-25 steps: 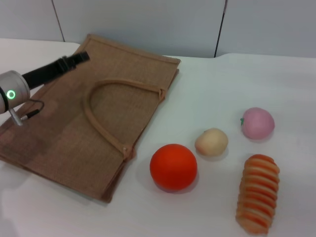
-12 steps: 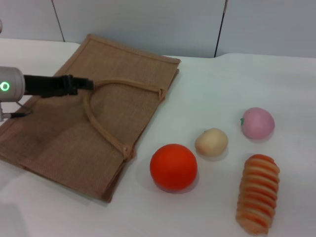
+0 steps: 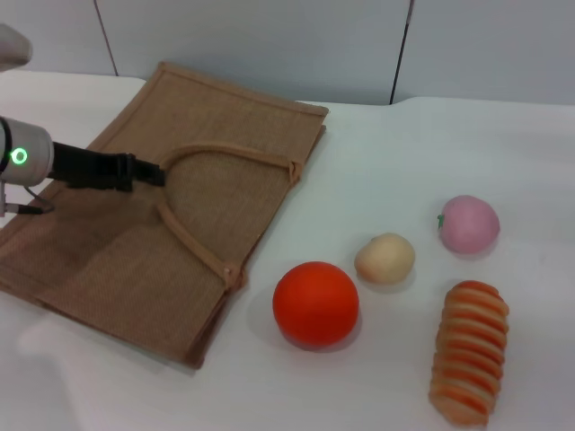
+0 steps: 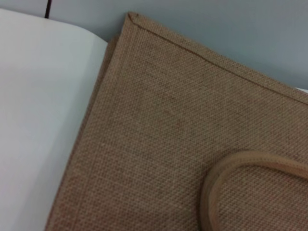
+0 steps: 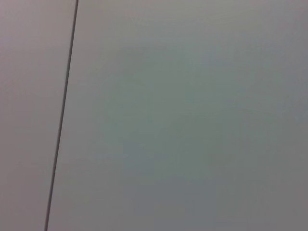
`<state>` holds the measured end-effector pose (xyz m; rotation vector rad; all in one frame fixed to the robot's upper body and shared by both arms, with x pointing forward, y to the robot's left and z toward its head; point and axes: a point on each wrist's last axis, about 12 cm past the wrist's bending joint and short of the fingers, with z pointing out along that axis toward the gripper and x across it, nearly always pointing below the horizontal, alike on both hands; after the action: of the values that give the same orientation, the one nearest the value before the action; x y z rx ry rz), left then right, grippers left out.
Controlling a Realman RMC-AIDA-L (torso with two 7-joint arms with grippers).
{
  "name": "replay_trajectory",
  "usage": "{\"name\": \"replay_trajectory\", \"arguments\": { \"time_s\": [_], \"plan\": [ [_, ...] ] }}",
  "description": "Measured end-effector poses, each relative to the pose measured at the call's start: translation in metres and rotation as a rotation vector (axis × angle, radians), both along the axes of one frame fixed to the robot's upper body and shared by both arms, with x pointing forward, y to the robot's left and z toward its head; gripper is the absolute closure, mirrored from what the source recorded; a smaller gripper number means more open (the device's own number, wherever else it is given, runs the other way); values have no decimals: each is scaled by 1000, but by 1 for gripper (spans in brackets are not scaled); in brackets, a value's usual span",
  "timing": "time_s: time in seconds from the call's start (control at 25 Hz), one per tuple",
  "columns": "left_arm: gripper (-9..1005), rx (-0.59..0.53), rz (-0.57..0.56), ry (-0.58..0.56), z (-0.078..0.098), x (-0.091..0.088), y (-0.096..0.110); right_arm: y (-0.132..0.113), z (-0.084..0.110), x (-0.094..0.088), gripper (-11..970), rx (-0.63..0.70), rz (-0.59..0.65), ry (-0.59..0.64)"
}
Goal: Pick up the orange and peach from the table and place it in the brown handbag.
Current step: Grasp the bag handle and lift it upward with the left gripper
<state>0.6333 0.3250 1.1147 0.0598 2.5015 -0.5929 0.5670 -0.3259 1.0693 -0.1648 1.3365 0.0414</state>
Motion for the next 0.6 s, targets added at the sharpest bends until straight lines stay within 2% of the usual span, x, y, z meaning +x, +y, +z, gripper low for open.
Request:
{"name": "replay_trajectory", "arguments": {
  "time_s": [0.6],
  "plan": [
    [380,72,-26,-51,-5,13,-16,2,1,1,293,4,4,-3]
  ]
}}
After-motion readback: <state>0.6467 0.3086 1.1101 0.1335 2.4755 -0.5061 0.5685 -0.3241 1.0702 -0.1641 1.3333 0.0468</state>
